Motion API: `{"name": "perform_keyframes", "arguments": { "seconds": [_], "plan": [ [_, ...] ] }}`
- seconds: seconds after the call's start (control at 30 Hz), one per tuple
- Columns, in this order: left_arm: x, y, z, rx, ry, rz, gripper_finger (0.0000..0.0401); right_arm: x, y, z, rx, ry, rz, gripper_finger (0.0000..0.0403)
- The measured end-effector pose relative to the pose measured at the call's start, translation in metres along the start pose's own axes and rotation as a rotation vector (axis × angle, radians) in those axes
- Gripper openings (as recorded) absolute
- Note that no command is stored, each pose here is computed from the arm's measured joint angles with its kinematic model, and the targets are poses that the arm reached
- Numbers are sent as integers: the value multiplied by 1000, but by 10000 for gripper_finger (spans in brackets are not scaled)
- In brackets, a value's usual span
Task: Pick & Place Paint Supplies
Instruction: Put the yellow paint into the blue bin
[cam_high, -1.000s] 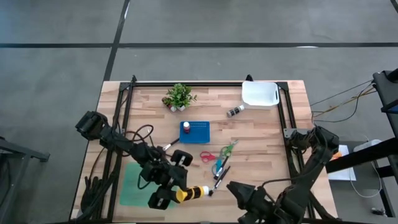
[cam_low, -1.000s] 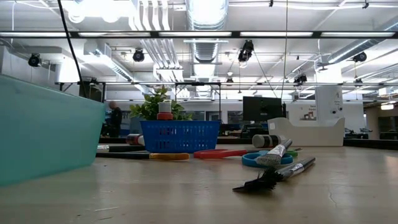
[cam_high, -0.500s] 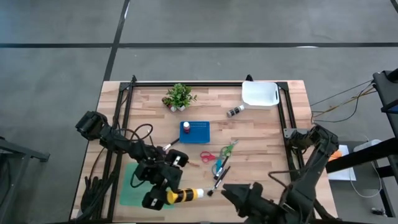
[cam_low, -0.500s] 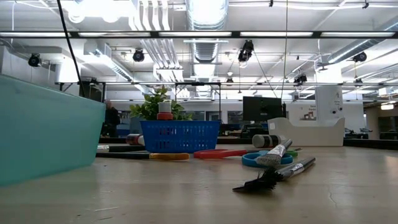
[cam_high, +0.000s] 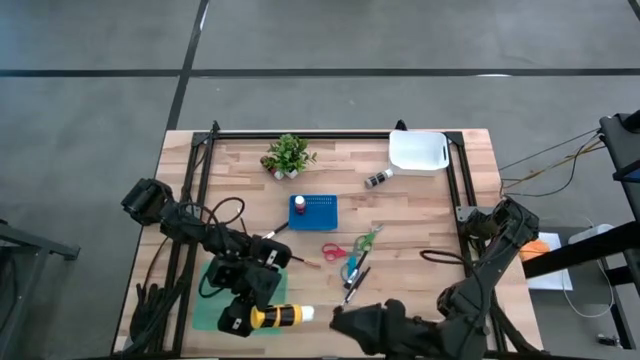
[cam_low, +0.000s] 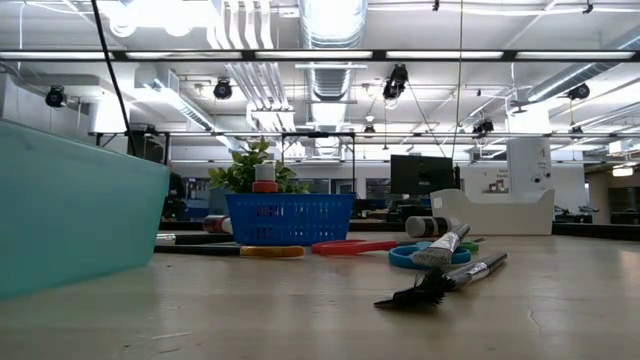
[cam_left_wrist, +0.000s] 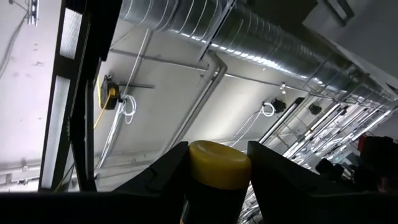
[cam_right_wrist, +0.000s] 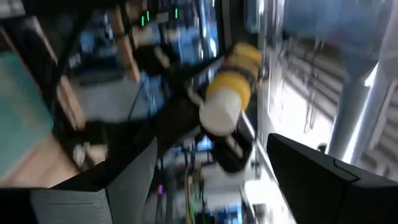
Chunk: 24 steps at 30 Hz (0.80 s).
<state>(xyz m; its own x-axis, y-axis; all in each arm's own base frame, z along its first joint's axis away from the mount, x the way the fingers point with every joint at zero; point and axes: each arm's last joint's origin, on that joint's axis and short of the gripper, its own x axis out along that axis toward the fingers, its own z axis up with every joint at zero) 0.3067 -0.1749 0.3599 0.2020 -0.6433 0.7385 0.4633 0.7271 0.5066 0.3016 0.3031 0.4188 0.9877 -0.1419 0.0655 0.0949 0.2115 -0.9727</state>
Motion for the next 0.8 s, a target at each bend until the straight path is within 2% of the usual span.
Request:
{"name": "perform_keyframes", "arguments": {
  "seconds": [0.27,0.43,0.63,0.8],
  "plan": [
    [2,-2,-1,7,3,-83,163,24,-2,-13,82,-162,12,304],
    [1,-5,-1,-4,-17,-190,163,29,-3,-14,109,-266,30,304],
    [-1,-6,-4,-53,-14,-331,163,32,-3,-16,124,-279,31,304],
    [-1,-7,-5,-47,1,-338,163,36,-2,-19,130,-266,42,304]
  ]
}}
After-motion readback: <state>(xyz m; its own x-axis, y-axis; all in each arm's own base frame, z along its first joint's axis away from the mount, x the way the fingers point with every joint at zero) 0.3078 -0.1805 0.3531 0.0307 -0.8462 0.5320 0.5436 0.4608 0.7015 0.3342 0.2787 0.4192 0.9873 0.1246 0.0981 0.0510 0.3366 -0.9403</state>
